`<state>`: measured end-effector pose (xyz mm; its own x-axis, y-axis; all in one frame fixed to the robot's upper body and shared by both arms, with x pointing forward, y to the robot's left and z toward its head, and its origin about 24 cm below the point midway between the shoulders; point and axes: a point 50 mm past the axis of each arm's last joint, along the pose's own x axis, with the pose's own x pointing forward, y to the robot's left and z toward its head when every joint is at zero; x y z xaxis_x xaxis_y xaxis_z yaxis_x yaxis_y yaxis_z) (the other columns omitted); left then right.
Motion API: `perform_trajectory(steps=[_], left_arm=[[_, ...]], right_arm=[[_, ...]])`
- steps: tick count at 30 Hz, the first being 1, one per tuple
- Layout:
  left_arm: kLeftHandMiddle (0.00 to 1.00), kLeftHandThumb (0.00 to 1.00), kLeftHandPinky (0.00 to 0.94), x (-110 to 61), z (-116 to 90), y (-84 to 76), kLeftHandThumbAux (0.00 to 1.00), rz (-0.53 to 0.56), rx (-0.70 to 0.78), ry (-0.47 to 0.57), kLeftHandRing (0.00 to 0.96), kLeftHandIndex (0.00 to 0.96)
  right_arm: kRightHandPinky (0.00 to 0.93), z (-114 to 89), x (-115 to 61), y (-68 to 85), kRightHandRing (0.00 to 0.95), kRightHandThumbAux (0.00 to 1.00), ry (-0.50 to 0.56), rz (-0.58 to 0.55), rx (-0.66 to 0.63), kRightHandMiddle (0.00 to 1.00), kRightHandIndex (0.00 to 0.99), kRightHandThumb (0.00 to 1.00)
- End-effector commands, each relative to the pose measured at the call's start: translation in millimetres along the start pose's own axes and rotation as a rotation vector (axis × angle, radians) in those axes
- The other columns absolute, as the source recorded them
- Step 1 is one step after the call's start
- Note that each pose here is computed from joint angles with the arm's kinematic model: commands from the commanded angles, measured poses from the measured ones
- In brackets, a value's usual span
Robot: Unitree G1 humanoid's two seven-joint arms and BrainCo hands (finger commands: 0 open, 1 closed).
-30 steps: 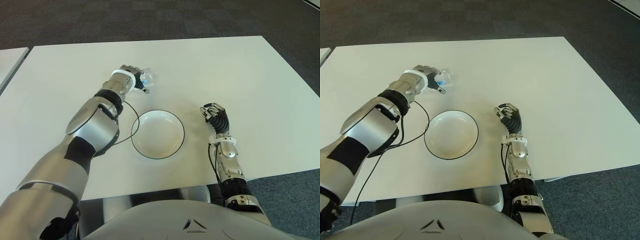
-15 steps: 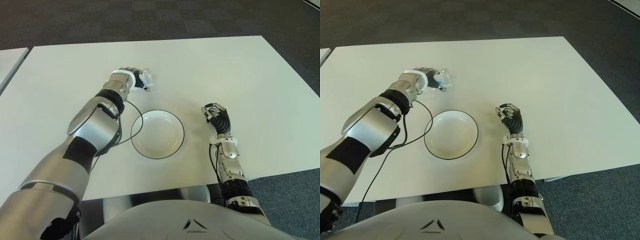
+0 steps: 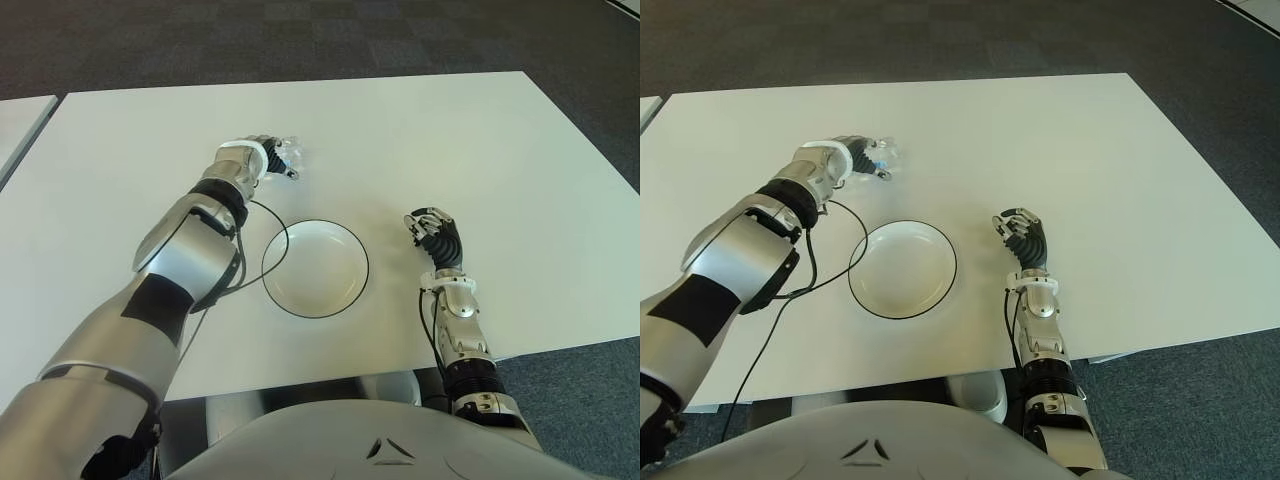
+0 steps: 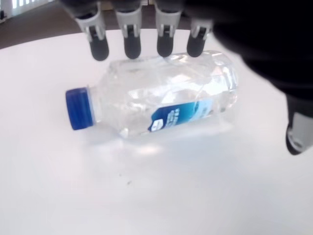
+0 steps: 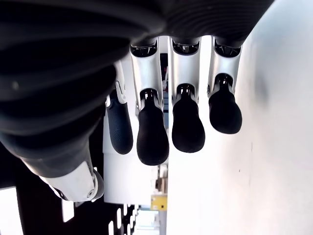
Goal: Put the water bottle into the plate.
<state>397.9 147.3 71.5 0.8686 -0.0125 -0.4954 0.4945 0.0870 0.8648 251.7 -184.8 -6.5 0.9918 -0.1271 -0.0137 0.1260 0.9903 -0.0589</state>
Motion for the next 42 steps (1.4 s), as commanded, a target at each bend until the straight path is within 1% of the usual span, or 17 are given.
perform_trajectory(steps=[1, 5, 7, 8, 9, 11, 14, 18, 22, 26, 29, 33, 36, 38, 40, 41, 42], left_arm=[[0.0, 0.539, 0.092, 0.9, -16.2, -25.7, 0.477, -0.066, -0.01, 0.008, 0.01, 0.0], [0.04, 0.525, 0.13, 0.5, -20.4, -27.7, 0.471, -0.069, -0.026, -0.007, 0.047, 0.057], [0.088, 0.521, 0.15, 0.3, -21.7, -28.4, 0.472, -0.077, -0.061, -0.015, 0.076, 0.147], [0.112, 0.521, 0.157, 0.2, -21.9, -28.5, 0.474, -0.081, -0.077, -0.02, 0.093, 0.241], [0.121, 0.522, 0.16, 0.1, -22.0, -28.4, 0.474, -0.086, -0.093, -0.023, 0.099, 0.275], [0.169, 0.521, 0.18, -0.6, -25.2, -25.9, 0.477, -0.115, -0.129, -0.029, 0.132, 0.413], [0.21, 0.517, 0.194, -1.4, -27.9, -22.8, 0.481, -0.137, -0.144, -0.033, 0.161, 0.506], [0.252, 0.506, 0.176, -3.4, -25.7, -11.8, 0.489, -0.205, -0.1, -0.056, 0.187, 0.583], [0.305, 0.489, 0.152, -5.4, -20.0, -3.8, 0.513, -0.27, 0.007, -0.079, 0.216, 0.647], [0.359, 0.484, 0.17, -8.1, -14.5, 9.8, 0.543, -0.298, 0.078, -0.1, 0.251, 0.677], [0.399, 0.483, 0.18, -10.2, -15.1, 17.8, 0.561, -0.303, 0.098, -0.108, 0.282, 0.693], [0.421, 0.476, 0.188, -12.9, -17.2, 30.5, 0.566, -0.276, 0.128, -0.115, 0.302, 0.704], [0.426, 0.472, 0.189, -13.7, -17.9, 34.5, 0.56, -0.26, 0.14, -0.116, 0.31, 0.711], [0.424, 0.472, 0.182, -15.2, -17.9, 43.4, 0.547, -0.211, 0.168, -0.122, 0.311, 0.717], [0.422, 0.48, 0.194, -16.6, -17.1, 51.0, 0.53, -0.164, 0.193, -0.131, 0.31, 0.722], [0.415, 0.495, 0.215, -16.9, -16.7, 53.1, 0.516, -0.147, 0.2, -0.136, 0.309, 0.71], [0.412, 0.501, 0.223, -17.2, -16.8, 56.3, 0.51, -0.101, 0.21, -0.141, 0.309, 0.706]], right_arm=[[0.721, -2.8, -0.6, 0.9, 0.732, 0.73, 0.009, 0.006, 0.005, 0.744, 0.439, 0.703], [0.717, -3.1, -0.3, 0.5, 0.731, 0.73, 0.011, 0.007, 0.007, 0.744, 0.439, 0.702], [0.718, -3.2, -0.1, 0.4, 0.731, 0.73, 0.013, 0.007, 0.006, 0.745, 0.439, 0.702], [0.72, -3.2, 0.0, 0.3, 0.733, 0.73, 0.014, 0.008, 0.005, 0.746, 0.439, 0.702], [0.721, -3.1, 0.0, 0.3, 0.734, 0.73, 0.014, 0.008, 0.004, 0.747, 0.439, 0.702], [0.721, -3.1, 0.2, 0.5, 0.734, 0.73, 0.017, 0.008, 0.003, 0.748, 0.439, 0.702], [0.717, -2.9, 0.4, 0.6, 0.732, 0.731, 0.019, 0.008, 0.003, 0.747, 0.439, 0.702], [0.72, -3.1, 0.7, 1.2, 0.731, 0.73, 0.023, 0.009, 0.007, 0.745, 0.439, 0.703], [0.721, -3.5, 1.0, 1.6, 0.728, 0.73, 0.026, 0.013, 0.011, 0.742, 0.439, 0.703], [0.72, -3.6, 1.2, 2.2, 0.728, 0.73, 0.025, 0.017, 0.013, 0.742, 0.439, 0.703], [0.716, -3.6, 1.3, 2.7, 0.728, 0.73, 0.023, 0.018, 0.012, 0.742, 0.439, 0.702], [0.716, -3.7, 0.9, 3.8, 0.728, 0.73, 0.023, 0.017, 0.007, 0.742, 0.439, 0.702], [0.719, -3.5, 1.0, 4.3, 0.729, 0.731, 0.023, 0.016, 0.005, 0.743, 0.438, 0.702], [0.718, -3.3, 0.9, 4.7, 0.729, 0.731, 0.023, 0.016, 0.002, 0.743, 0.438, 0.702], [0.714, -3.2, 1.0, 5.1, 0.728, 0.731, 0.024, 0.015, 0.001, 0.742, 0.438, 0.702], [0.714, -3.2, 1.0, 5.2, 0.727, 0.731, 0.025, 0.015, 0.001, 0.741, 0.438, 0.702], [0.714, -3.3, 1.2, 5.3, 0.727, 0.731, 0.026, 0.014, 0.0, 0.74, 0.438, 0.702]])
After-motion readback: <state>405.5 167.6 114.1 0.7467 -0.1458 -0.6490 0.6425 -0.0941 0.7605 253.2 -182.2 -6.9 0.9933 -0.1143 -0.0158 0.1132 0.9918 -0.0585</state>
